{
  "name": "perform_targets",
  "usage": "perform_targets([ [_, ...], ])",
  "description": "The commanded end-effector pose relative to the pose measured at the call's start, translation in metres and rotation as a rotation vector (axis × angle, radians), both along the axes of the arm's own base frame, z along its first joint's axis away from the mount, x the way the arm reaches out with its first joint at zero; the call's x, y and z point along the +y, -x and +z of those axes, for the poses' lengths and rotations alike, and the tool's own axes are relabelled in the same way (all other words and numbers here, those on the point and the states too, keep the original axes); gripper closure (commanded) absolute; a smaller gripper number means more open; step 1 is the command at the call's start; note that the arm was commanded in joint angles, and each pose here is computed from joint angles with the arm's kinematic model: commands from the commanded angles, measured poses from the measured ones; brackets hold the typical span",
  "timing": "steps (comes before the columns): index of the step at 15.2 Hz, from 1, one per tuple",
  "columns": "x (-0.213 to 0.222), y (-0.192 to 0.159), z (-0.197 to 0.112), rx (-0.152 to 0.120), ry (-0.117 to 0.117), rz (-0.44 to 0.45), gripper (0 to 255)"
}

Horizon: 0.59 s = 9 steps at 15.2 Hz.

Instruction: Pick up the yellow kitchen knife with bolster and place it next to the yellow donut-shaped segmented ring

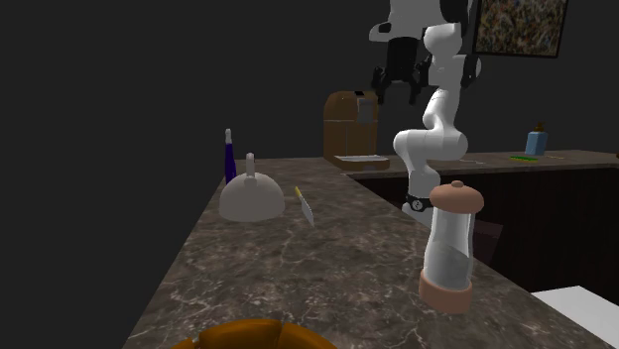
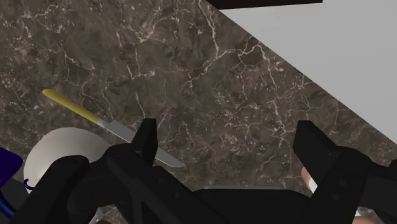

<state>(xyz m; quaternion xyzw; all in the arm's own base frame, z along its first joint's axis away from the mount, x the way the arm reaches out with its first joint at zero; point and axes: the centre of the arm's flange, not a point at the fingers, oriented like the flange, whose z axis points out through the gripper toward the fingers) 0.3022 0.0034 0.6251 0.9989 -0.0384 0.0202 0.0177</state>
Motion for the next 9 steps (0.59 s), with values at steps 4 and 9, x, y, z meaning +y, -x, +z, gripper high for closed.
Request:
perform_targets([
  [4, -0.029, -0.004, -0.027, -0.006, -0.003, 0.105, 0],
  [9, -0.077, -0.018, -0.073, -0.015, -0.009, 0.281, 0],
])
